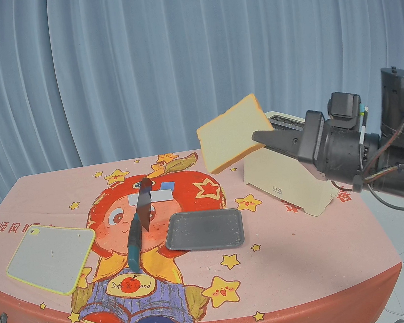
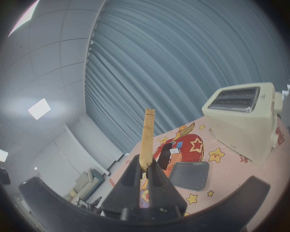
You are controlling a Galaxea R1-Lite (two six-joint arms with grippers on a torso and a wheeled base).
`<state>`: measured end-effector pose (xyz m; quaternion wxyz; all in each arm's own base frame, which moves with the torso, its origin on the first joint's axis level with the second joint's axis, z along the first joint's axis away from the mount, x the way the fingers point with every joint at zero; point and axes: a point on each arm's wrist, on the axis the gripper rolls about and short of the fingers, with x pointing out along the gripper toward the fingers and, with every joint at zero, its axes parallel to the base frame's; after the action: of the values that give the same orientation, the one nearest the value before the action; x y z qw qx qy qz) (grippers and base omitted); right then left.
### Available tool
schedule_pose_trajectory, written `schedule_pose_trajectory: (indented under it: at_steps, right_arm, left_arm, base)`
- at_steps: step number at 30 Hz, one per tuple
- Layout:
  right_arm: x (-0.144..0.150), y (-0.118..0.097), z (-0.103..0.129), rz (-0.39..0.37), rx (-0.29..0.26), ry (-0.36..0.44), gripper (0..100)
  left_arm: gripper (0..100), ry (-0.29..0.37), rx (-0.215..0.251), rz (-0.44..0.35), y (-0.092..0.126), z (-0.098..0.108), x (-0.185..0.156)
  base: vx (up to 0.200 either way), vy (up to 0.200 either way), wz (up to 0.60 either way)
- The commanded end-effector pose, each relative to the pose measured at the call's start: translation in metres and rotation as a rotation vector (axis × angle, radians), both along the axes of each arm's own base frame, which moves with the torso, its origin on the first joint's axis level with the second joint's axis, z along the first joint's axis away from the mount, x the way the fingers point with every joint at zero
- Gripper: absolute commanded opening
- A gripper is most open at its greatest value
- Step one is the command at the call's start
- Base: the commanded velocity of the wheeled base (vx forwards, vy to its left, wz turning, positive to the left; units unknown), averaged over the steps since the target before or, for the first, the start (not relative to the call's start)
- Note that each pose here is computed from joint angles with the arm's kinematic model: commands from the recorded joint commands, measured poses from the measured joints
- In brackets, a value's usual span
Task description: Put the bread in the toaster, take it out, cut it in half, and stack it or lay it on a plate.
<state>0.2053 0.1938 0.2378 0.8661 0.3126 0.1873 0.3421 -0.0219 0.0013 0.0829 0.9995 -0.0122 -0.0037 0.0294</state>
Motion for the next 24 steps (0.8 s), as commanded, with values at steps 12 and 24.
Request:
schedule_pose_trajectory:
  at_steps: [12, 24]
  right_arm:
    - [-0.010, -0.074, 0.011, -0.028, -0.139, -0.344, 0]
    - [0.003, -0.095, 0.008, -0.059, -0.265, -0.463, 0]
  left_arm:
    - [100, 0.017, 0.000, 0.001, 0.000, -0.005, 0.001]
    - [100, 0.017, 0.000, 0.001, 0.000, -0.005, 0.001]
  base:
    - [0.000, 0.000, 0.00]
    - [0.000, 0.000, 0.00]
